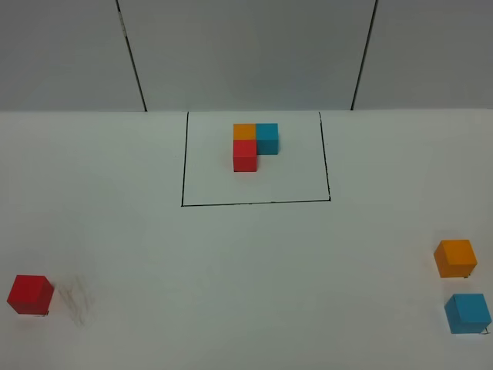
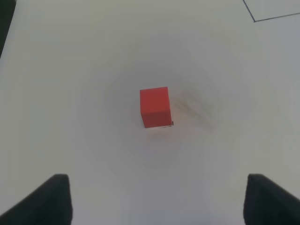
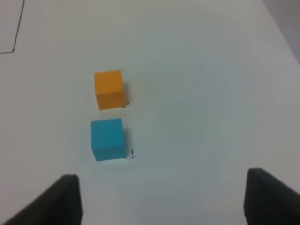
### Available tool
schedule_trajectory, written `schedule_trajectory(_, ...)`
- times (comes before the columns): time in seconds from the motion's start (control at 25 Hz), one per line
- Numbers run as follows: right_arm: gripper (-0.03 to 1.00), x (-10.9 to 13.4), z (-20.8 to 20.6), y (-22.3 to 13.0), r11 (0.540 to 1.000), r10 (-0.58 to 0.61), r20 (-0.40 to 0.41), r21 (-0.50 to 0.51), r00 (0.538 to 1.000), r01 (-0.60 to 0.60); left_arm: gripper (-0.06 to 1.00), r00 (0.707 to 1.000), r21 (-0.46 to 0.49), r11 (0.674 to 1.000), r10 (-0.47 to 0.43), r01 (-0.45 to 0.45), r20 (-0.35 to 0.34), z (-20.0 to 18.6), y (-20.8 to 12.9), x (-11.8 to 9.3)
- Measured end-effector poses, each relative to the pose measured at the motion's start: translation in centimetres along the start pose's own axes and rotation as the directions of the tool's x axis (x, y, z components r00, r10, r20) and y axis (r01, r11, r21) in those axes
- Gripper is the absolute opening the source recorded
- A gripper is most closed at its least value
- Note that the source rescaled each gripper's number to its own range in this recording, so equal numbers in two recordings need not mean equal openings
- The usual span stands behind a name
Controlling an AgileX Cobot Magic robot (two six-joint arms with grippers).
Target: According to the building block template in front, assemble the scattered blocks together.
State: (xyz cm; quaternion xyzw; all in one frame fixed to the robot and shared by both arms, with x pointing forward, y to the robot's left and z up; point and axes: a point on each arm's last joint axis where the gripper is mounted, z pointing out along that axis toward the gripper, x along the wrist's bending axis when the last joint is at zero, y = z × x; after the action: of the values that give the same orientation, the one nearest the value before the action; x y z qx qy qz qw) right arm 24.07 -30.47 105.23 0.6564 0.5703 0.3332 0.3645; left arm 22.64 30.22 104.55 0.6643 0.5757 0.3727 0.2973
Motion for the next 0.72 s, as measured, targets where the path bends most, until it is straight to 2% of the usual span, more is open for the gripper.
schedule_trajectory(0.72, 0.49, 0.00, 0.00, 0.00, 1.000, 0.000, 0.000, 0.000, 1.000, 0.000, 0.81, 1.000, 0.000, 1.000, 0.000, 0.000, 0.000, 0.00, 0.00, 0.00)
